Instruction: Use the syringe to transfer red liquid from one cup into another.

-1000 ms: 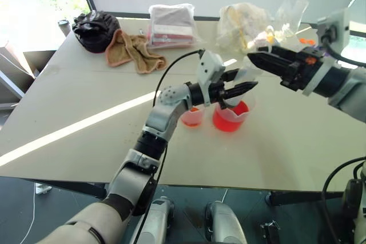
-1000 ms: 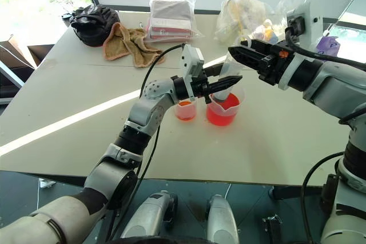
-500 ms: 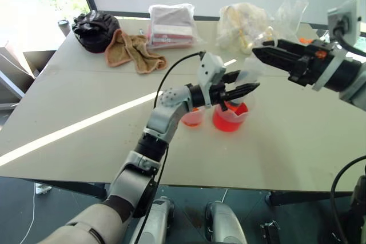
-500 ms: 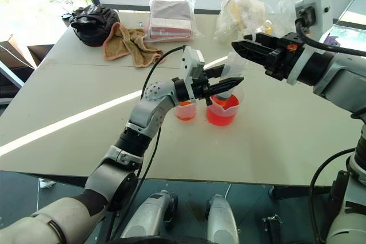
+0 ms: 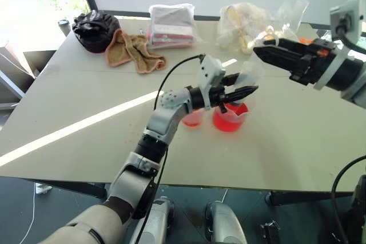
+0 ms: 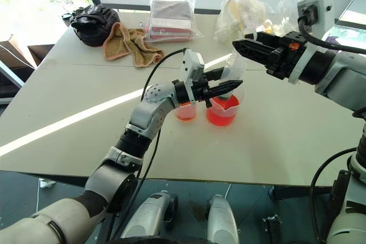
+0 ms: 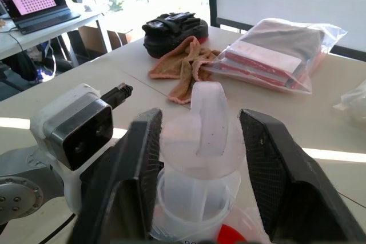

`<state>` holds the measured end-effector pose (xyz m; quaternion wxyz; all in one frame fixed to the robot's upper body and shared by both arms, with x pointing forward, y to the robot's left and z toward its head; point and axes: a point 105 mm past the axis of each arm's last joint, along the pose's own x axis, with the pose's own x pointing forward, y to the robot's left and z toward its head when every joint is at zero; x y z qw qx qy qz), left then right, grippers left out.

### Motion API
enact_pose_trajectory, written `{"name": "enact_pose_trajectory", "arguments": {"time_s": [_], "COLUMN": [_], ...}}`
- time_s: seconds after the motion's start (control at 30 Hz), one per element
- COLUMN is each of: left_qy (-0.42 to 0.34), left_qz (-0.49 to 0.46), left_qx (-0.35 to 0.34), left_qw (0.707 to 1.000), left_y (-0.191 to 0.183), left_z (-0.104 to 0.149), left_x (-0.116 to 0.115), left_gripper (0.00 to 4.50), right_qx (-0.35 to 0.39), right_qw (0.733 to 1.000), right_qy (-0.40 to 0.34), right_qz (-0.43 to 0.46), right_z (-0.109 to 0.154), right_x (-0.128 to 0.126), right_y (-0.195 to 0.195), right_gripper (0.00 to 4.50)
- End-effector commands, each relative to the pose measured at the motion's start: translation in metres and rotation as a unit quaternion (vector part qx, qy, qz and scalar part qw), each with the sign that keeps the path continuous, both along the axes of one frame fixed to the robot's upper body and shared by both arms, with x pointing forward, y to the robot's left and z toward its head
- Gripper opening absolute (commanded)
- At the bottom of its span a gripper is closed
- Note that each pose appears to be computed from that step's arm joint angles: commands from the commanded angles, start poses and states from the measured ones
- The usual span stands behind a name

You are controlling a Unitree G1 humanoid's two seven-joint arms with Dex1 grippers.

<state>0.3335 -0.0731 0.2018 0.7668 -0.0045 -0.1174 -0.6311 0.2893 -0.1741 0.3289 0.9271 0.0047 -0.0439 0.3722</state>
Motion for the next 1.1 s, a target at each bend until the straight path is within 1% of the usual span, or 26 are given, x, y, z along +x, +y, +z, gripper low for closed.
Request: {"name": "enact_pose_trajectory", "arguments": {"time_s": [0.03,0.17,0.37,0.57,0.77,0.9,1.0,1.1], "left_qy": [-0.016,-0.021,-0.029,-0.025,-0.012,-0.020,-0.034,-0.043], "left_qz": [-0.010,-0.006,0.012,0.019,0.002,0.010,0.031,0.052], "left_qx": [-0.006,-0.014,-0.037,-0.100,-0.150,-0.170,-0.177,-0.170], "left_qw": [1.000,1.000,0.999,0.994,0.989,0.985,0.983,0.983], "left_y": [-0.005,-0.003,0.001,0.006,0.011,0.023,0.038,0.054], "left_z": [0.010,0.017,0.033,0.068,0.098,0.116,0.126,0.127], "left_x": [-0.004,-0.002,0.004,0.006,-0.004,-0.008,-0.007,-0.005], "left_gripper": [1.48,1.48,1.48,1.48,1.48,1.48,1.48,1.48], "right_qx": [-0.008,-0.014,0.020,0.060,0.093,0.096,0.096,0.097], "right_qw": [0.999,0.999,0.999,0.997,0.994,0.994,0.994,0.994], "right_qy": [-0.043,-0.036,-0.044,-0.051,-0.051,-0.048,-0.048,-0.045], "right_qz": [0.010,0.009,0.002,-0.004,-0.010,-0.011,-0.002,0.004], "right_z": [0.015,0.011,0.022,0.031,0.038,0.036,0.036,0.035], "right_x": [-0.013,-0.013,-0.013,-0.012,-0.009,-0.006,-0.007,-0.005], "right_y": [0.002,-0.001,-0.012,-0.020,-0.025,-0.024,-0.018,-0.013], "right_gripper": [3.20,3.20,3.20,3.20,3.20,3.20,3.20,3.20]}}
